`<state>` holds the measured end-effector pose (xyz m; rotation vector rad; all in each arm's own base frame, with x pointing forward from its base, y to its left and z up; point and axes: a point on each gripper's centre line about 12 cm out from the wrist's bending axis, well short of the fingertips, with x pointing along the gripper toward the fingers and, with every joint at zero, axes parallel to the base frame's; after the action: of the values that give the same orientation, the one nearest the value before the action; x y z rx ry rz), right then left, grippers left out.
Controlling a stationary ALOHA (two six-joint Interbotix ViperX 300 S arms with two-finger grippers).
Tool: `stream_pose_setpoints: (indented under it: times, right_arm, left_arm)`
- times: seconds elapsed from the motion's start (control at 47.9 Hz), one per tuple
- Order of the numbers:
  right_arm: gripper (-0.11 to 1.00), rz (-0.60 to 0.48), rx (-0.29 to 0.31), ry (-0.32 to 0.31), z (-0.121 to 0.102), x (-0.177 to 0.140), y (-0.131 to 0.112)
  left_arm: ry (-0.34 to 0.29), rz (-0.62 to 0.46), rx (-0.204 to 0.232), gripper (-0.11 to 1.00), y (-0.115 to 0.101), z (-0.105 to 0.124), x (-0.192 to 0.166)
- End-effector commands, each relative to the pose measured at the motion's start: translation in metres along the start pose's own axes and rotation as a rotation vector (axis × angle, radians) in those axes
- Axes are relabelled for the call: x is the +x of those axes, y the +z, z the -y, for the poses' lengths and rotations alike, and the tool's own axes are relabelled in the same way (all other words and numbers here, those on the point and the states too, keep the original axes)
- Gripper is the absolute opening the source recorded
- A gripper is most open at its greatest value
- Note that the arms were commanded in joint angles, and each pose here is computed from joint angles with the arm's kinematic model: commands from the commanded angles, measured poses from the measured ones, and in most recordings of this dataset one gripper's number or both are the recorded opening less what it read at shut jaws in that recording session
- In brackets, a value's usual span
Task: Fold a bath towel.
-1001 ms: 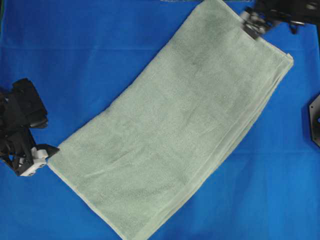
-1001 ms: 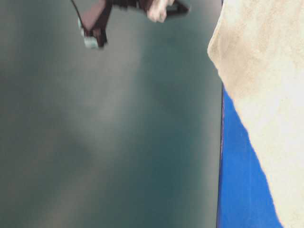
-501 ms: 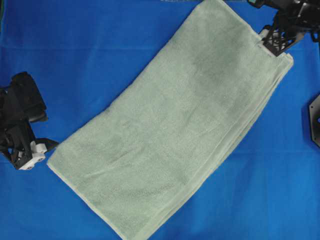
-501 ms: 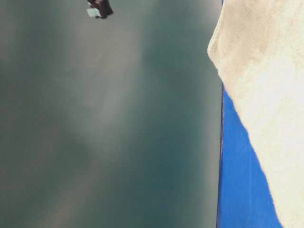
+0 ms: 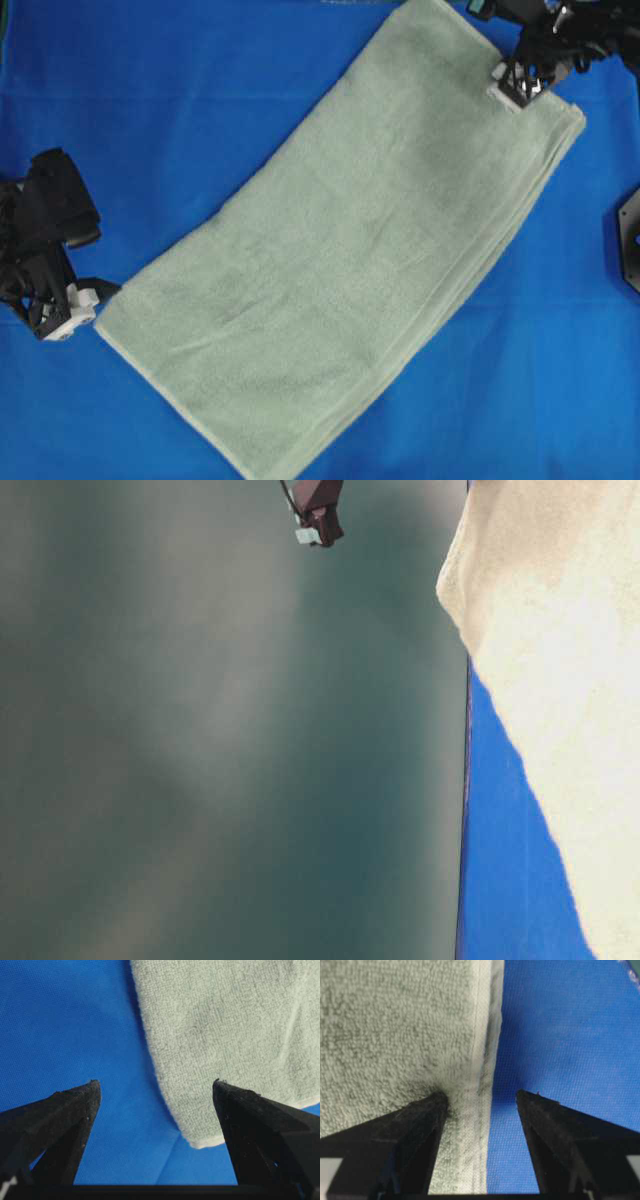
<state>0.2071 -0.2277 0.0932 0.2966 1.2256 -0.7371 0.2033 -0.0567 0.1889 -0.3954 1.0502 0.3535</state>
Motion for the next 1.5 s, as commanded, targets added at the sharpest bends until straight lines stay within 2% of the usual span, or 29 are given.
stream_pose_setpoints:
  times: [0.0, 0.125, 0.188, 0.25, 0.355, 0.396, 0.626, 0.876, 1.064, 1.252, 1.356, 1.481]
  right_arm:
    - [0.62, -0.048, 0.025, 0.003, 0.004, 0.014, -0.012]
    - [0.61, -0.071, 0.043, 0.016, 0.001, 0.016, -0.022]
    - [0.57, -0.079, 0.047, 0.02, 0.0, 0.017, -0.026]
    - [0.47, -0.087, 0.051, 0.023, -0.001, 0.018, -0.031]
    - [0.21, -0.091, 0.06, 0.032, -0.004, 0.016, -0.037]
    - [0.16, -0.096, 0.066, 0.036, -0.005, 0.016, -0.039]
    - [0.16, -0.08, 0.073, 0.046, -0.011, 0.009, -0.037]
    - [0.15, 0.048, 0.115, 0.066, -0.019, -0.047, -0.017]
    - [0.15, 0.158, 0.096, 0.146, -0.049, -0.098, 0.001]
    - [0.15, 0.217, 0.049, 0.233, -0.091, -0.129, 0.014]
    - [0.15, 0.221, 0.002, 0.285, -0.123, -0.135, 0.018]
    - [0.15, 0.209, -0.078, 0.355, -0.179, -0.14, 0.022]
  left_arm:
    - [-0.019, 0.017, -0.004, 0.86, 0.006, 0.005, -0.004]
    - [-0.021, 0.018, -0.004, 0.86, 0.007, 0.006, -0.005]
    - [-0.021, 0.018, -0.003, 0.86, 0.007, 0.006, -0.005]
    - [-0.021, 0.018, -0.003, 0.86, 0.007, 0.006, -0.005]
    - [-0.021, 0.018, -0.003, 0.86, 0.007, 0.006, -0.005]
    - [-0.022, 0.019, -0.003, 0.86, 0.007, 0.006, -0.005]
    - [-0.022, 0.02, -0.005, 0.86, 0.007, 0.005, -0.005]
    - [-0.026, 0.019, -0.009, 0.86, 0.008, 0.007, -0.006]
    - [-0.03, 0.021, -0.009, 0.86, 0.009, 0.008, -0.007]
    - [-0.043, 0.028, -0.011, 0.86, 0.01, 0.01, -0.008]
    - [-0.051, 0.031, -0.007, 0.86, 0.011, 0.011, -0.007]
    - [-0.058, 0.034, -0.007, 0.86, 0.011, 0.012, -0.007]
